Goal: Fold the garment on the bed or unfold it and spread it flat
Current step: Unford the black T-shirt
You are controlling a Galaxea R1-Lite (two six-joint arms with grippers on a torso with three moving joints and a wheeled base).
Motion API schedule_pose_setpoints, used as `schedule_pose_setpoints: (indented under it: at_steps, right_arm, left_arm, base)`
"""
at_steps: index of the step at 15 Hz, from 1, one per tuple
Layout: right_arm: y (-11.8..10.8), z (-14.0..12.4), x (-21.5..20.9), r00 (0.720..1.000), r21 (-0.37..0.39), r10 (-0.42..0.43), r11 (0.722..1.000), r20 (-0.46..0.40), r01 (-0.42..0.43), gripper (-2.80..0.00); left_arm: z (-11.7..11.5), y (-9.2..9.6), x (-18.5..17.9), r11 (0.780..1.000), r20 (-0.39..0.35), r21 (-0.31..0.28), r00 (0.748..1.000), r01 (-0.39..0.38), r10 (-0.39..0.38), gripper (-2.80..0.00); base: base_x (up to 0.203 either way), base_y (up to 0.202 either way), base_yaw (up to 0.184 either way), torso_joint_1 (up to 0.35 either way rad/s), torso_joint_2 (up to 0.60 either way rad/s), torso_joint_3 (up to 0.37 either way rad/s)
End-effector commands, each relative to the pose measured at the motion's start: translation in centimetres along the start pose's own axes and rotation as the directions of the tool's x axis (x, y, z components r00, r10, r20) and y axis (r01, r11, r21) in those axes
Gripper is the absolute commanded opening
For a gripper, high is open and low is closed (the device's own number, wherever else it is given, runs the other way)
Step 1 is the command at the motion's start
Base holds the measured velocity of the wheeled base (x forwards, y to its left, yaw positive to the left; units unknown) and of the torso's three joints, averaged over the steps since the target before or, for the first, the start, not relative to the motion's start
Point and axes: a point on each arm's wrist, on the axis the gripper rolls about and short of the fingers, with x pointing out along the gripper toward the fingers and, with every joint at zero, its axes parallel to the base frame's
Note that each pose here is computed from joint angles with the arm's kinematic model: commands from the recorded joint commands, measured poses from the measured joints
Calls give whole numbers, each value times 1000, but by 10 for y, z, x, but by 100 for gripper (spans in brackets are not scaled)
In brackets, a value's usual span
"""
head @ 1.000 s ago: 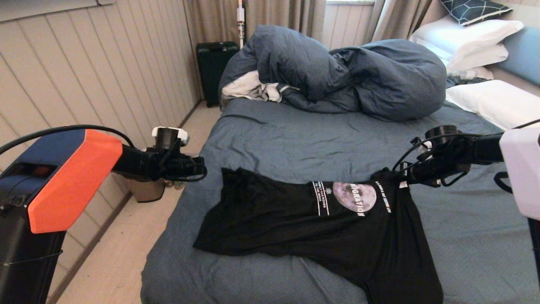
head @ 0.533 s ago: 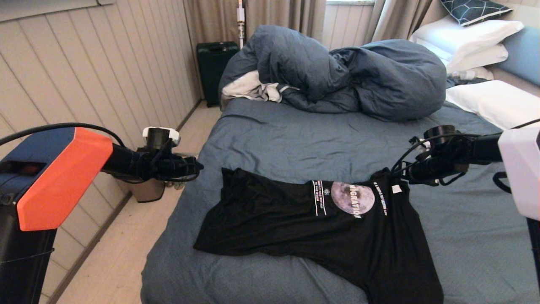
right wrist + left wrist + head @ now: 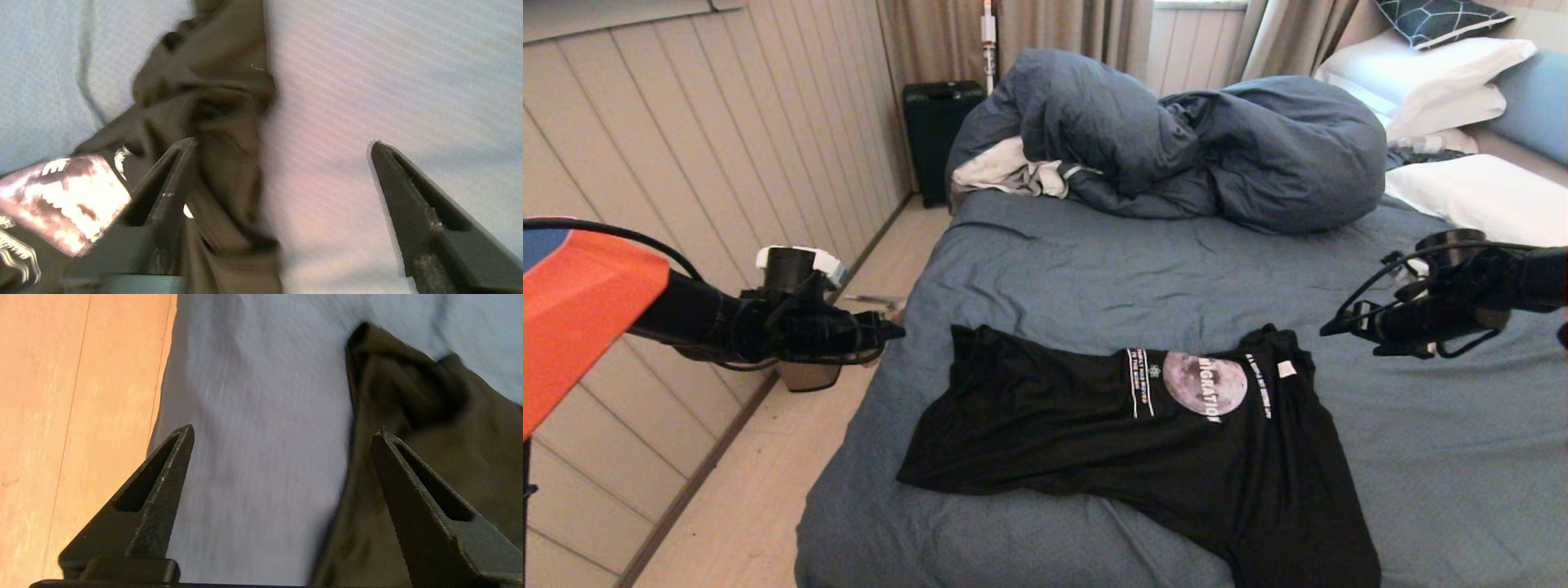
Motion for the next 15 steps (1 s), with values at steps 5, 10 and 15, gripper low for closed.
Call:
schedule_pose_setpoints:
  at_steps: [5, 10, 15]
  right_arm:
    - [3, -74, -48, 978, -20, 78, 996, -192, -83, -280]
    - [-1, -128, -48, 975, -78, 132, 986, -176, -148, -280]
    - [-1, -137, -44, 969, -71, 136, 986, -206, -153, -280]
  left_arm:
    - [-46, -11, -38, 998, -2, 20, 998, 60, -60, -280]
    - [-84, -17, -11, 995, -47, 49, 995, 86, -84, -280]
    - [-97, -21, 11, 999, -89, 54, 996, -5, 10, 0]
  base:
    - [0, 0, 0, 0, 0, 0]
    - [0, 0, 0, 0, 0, 0]
    - [0, 0, 0, 0, 0, 0]
